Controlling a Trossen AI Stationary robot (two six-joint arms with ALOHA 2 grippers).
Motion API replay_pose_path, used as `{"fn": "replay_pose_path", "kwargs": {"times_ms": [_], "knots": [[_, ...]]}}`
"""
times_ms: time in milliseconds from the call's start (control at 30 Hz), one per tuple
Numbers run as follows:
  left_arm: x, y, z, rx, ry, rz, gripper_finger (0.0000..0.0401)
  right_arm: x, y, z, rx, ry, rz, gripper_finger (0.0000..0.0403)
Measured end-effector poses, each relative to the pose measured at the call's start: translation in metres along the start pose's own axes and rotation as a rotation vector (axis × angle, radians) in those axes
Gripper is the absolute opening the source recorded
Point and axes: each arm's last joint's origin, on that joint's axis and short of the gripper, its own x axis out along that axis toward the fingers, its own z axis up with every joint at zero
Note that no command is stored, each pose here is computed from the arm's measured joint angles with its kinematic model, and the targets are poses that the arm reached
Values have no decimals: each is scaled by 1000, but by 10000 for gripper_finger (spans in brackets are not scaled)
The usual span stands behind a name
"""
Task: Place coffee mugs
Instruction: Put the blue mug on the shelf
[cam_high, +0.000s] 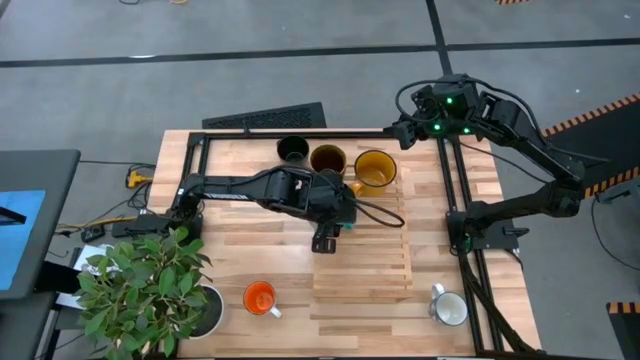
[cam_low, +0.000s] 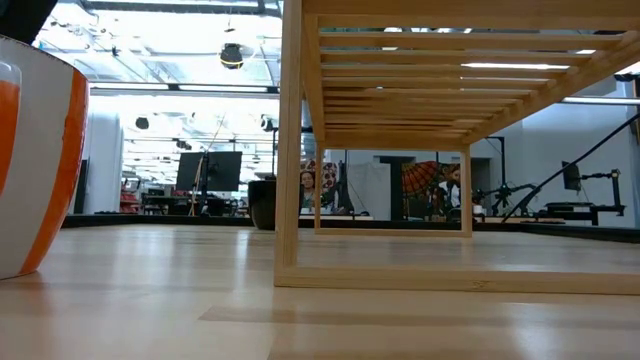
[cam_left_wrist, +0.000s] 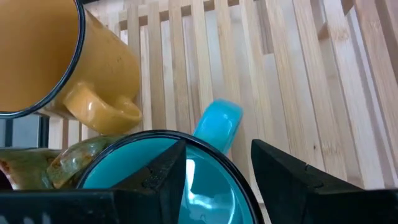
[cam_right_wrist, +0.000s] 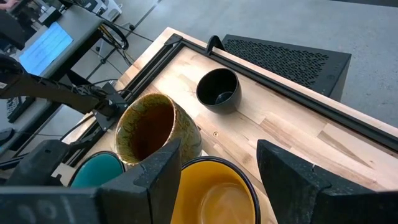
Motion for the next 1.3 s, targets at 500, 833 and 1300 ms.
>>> {"fn": "replay_pose_path", "kwargs": {"times_ms": [500,833,1300], "knots": [[0,0,6,-3,-60,-4,165,0,0,0,0,0,0,233],[-90,21,-6,-168,-179,70,152,0,0,0,-5,0,0,233],[-95,10,-105,-446,-370,222,1,0,0,0,-9,1,0,233]]}}
